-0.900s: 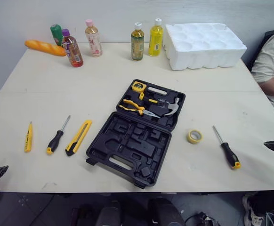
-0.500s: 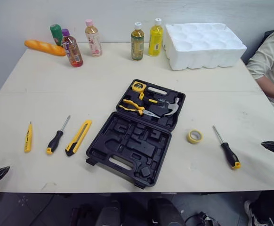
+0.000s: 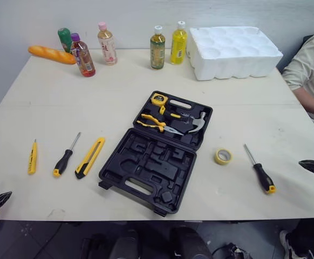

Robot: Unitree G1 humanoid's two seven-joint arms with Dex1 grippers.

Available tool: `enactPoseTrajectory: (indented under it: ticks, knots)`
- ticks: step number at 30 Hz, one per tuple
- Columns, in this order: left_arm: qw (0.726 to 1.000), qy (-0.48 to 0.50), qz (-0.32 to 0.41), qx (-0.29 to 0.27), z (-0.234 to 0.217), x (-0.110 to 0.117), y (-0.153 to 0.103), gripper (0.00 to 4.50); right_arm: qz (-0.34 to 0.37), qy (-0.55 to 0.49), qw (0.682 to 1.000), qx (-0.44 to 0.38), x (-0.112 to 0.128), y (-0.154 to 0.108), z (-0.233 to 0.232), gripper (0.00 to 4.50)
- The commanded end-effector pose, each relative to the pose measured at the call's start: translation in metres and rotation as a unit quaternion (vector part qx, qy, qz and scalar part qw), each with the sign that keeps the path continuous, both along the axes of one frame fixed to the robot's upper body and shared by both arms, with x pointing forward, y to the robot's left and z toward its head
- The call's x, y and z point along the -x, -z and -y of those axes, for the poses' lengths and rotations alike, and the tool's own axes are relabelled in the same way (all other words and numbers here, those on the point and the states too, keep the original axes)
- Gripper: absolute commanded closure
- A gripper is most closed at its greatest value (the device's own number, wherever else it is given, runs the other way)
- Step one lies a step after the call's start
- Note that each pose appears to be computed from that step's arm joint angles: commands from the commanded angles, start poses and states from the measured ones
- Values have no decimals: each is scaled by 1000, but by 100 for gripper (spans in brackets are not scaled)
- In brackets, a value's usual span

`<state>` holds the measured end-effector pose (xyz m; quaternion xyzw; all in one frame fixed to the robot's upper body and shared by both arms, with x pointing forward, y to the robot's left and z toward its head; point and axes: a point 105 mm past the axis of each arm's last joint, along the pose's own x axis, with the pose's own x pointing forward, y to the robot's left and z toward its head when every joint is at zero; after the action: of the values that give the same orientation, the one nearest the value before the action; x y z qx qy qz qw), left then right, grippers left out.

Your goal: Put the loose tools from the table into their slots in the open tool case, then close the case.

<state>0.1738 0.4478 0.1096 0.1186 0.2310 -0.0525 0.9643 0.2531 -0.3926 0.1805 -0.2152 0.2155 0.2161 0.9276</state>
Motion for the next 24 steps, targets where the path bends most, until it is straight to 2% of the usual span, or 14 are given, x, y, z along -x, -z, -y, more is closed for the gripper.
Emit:
enactPoseTrajectory:
  ticks: [1,4,8,11,14,17,18,20,21,24]
  knots:
    - [1000,18,11,1,4,-6,-14,3,25,-1,1000,10,-2,-16,-1,0]
    - [998,63,18,5,22,-15,-25,3,25,-19,999,-3,0,-22,-13,0]
    - [989,142,25,42,65,-41,-41,3,45,-61,997,-30,-3,-33,-48,0]
    - [976,210,23,45,101,-61,-50,3,47,-89,994,-34,-3,-32,-74,0]
    - [963,266,35,28,137,-96,-58,3,43,-136,988,-50,-5,-25,-118,0]
    - [953,292,61,42,167,-131,-68,3,55,-175,981,-64,-9,-17,-161,0]
    - [951,300,65,46,176,-140,-71,44,52,-175,981,-63,-11,-13,-168,0]
    - [945,318,65,39,193,-156,-73,83,49,-176,981,-63,-14,-6,-181,0]
    - [941,331,58,30,202,-162,-72,135,46,-175,981,-64,-16,-3,-186,0]
    - [933,359,37,-1,225,-183,-63,268,42,-164,983,-67,-25,9,-198,83]
